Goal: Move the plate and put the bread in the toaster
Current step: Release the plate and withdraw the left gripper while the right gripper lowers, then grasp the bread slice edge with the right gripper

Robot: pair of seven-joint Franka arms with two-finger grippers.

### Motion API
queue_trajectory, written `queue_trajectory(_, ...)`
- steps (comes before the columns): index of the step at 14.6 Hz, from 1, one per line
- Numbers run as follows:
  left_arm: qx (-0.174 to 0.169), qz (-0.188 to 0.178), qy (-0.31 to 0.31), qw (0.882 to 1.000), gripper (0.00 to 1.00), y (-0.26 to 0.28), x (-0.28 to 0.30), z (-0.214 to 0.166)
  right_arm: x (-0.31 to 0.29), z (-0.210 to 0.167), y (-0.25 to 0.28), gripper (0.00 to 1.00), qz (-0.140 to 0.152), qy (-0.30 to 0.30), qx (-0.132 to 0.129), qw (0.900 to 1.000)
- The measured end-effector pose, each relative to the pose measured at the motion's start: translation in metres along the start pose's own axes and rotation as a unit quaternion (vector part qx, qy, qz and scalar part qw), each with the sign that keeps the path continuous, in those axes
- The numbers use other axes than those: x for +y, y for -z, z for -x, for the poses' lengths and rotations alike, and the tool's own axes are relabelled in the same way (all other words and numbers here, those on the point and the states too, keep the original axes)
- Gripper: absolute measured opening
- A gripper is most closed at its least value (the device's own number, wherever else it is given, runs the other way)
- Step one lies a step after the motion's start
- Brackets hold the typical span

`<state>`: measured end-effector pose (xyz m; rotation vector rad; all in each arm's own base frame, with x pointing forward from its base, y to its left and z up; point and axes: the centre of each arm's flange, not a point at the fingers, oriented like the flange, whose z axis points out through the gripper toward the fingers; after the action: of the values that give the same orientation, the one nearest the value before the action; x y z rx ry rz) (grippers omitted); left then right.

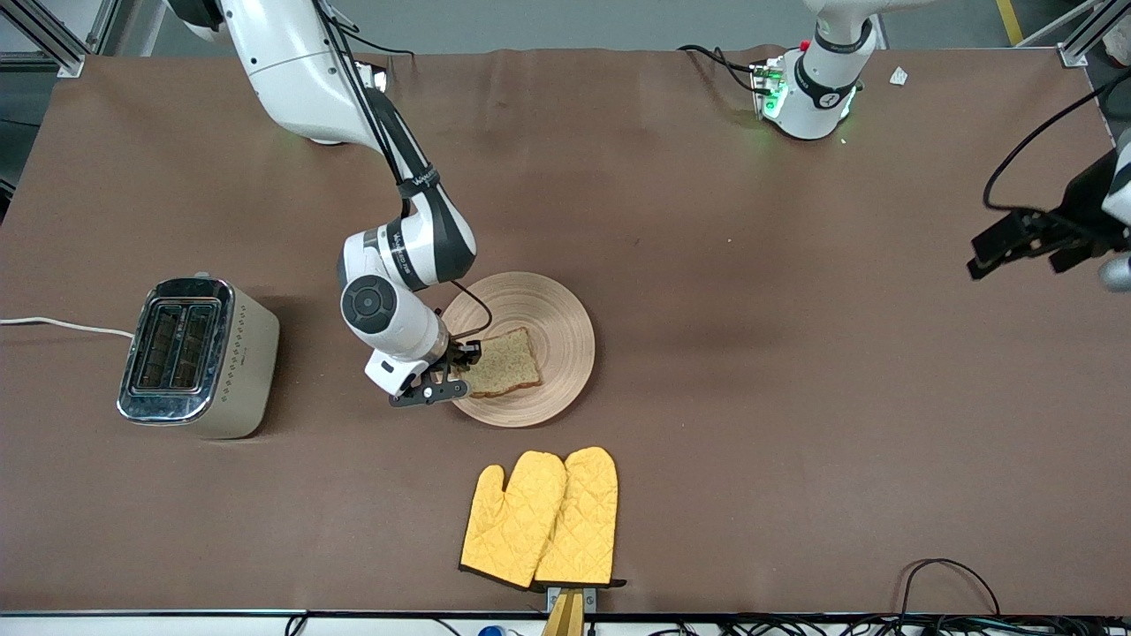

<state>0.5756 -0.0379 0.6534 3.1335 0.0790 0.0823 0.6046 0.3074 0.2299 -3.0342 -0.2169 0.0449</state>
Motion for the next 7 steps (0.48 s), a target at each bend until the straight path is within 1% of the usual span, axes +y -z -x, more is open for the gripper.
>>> queue_trajectory(4,-0.026,-0.008,-0.013,1.0,1.0,0.02,-0.011,0.03,0.001,0.0,-0.007,0.34,0.002,-0.001,0.001,1.0)
queue_trajectory(7,-0.035,-0.008,-0.016,0.999,1.0,0.021,-0.008,0.038,0.001,0.0,-0.007,0.32,0.002,-0.001,0.001,1.0)
